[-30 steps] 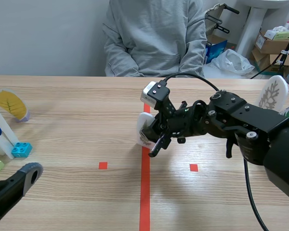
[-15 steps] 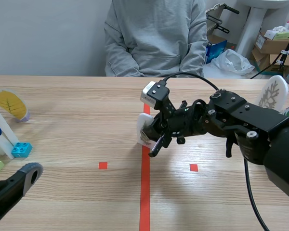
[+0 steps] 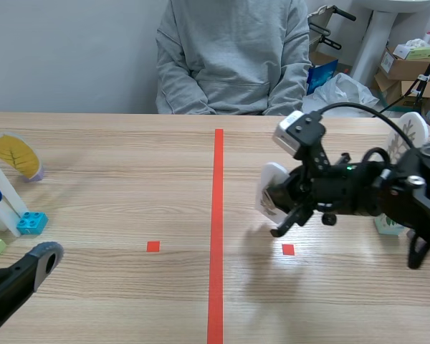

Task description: Do the leaf sorting experiment

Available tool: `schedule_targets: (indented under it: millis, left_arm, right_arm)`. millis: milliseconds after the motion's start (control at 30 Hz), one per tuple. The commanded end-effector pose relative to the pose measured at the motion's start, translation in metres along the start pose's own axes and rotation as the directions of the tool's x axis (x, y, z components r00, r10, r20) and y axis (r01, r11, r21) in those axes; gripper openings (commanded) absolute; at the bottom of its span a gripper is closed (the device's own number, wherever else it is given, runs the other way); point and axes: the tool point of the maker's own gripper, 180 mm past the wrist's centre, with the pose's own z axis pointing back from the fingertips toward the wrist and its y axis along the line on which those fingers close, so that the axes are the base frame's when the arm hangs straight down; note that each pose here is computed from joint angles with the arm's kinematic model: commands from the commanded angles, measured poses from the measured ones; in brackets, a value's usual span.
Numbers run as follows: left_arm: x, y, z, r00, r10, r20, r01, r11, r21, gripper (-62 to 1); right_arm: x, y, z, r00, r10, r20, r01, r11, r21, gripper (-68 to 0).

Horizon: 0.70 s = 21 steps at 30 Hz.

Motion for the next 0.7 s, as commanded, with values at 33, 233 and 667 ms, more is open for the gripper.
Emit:
schedule_targets:
  millis: [33, 233, 667]
  left_arm:
    - [0.007, -0.001, -0.001, 0.999, 0.011, 0.031, -0.011, 1.0, -0.002, -9.7]
    - [0.007, -0.001, -0.001, 0.999, 0.011, 0.031, -0.011, 1.0, -0.002, -9.7]
    - [0.007, -0.001, -0.001, 0.999, 0.011, 0.031, -0.011, 1.0, -0.002, -9.7]
  right_arm:
    - [0.0, -0.012, 0.018, 1.0, -0.018, 0.025, 0.019, 0.999, -0.048, -65.6]
    - [-0.029, -0.03, 0.051, 0.995, -0.099, 0.006, 0.099, 0.985, -0.144, -65.6]
    - [-0.074, -0.087, 0.092, 0.988, -0.157, 0.001, 0.148, 0.927, -0.344, -65.6]
